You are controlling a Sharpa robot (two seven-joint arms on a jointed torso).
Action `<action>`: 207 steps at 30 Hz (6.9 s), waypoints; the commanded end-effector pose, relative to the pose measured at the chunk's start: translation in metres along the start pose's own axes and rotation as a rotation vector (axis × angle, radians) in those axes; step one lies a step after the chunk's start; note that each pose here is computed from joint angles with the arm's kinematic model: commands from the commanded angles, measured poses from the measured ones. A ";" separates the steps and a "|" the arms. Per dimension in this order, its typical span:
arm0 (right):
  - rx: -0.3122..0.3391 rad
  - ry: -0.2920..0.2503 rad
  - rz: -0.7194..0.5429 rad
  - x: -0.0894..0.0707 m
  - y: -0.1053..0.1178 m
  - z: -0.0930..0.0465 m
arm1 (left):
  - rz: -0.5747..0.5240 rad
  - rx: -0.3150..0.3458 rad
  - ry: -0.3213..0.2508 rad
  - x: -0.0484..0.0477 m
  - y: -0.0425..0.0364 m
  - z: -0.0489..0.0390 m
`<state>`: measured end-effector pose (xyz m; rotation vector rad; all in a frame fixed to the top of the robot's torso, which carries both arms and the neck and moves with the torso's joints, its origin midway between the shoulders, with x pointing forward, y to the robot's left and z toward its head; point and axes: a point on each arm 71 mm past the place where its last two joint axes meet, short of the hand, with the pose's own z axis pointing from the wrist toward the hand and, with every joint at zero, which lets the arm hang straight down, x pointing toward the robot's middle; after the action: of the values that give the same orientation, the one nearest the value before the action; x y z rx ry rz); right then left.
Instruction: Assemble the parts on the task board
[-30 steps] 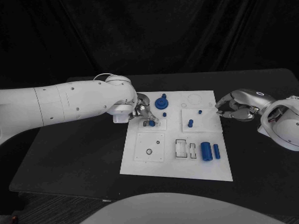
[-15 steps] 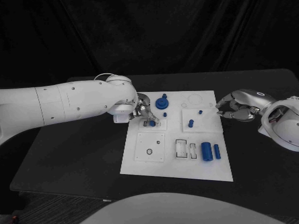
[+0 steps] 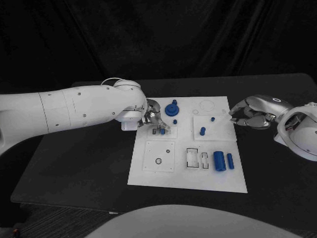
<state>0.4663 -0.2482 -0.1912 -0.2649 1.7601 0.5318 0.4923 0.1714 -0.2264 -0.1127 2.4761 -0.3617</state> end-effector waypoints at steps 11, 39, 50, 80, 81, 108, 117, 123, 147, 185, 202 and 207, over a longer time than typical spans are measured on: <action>0.014 0.004 0.000 0.001 -0.002 -0.001 | -0.003 0.015 -0.006 0.0000 -0.0032 0.0014; 0.018 0.004 0.001 0.002 -0.005 -0.003 | 0.004 0.110 -0.182 0.0025 0.0023 -0.0203; 0.017 0.006 0.002 0.003 -0.005 -0.003 | 0.015 0.111 -0.175 0.0075 0.0023 -0.0203; 0.017 0.010 0.002 0.003 -0.004 -0.003 | 0.015 0.097 -0.154 0.0167 0.0025 -0.0143; 0.017 0.010 0.002 0.003 -0.004 -0.003 | 0.015 0.097 -0.153 0.0168 0.0023 -0.0141; 0.017 0.012 0.003 0.005 -0.005 -0.003 | 0.023 0.084 -0.139 0.0163 0.0027 -0.0100; 0.018 0.013 0.005 0.007 -0.005 -0.004 | 0.028 0.079 -0.130 0.0169 0.0034 -0.0098; 0.018 0.014 0.005 0.007 -0.006 -0.004 | 0.033 0.067 -0.120 0.0174 0.0046 -0.0096; 0.019 0.019 0.005 0.009 -0.006 -0.003 | 0.042 0.047 -0.101 0.0182 0.0074 -0.0094; 0.026 0.020 0.006 0.009 -0.007 -0.004 | 0.039 0.080 -0.114 0.0151 0.0061 -0.0142; 0.026 0.019 0.005 0.009 -0.007 -0.003 | -0.082 0.039 0.064 -0.0008 0.0082 -0.0119; 0.025 0.019 0.005 0.009 -0.006 -0.003 | -0.102 0.026 0.094 -0.0025 0.0076 -0.0095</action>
<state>0.4641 -0.2539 -0.1992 -0.2551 1.7804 0.5221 0.4925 0.1830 -0.2180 -0.1935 2.4822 -0.4322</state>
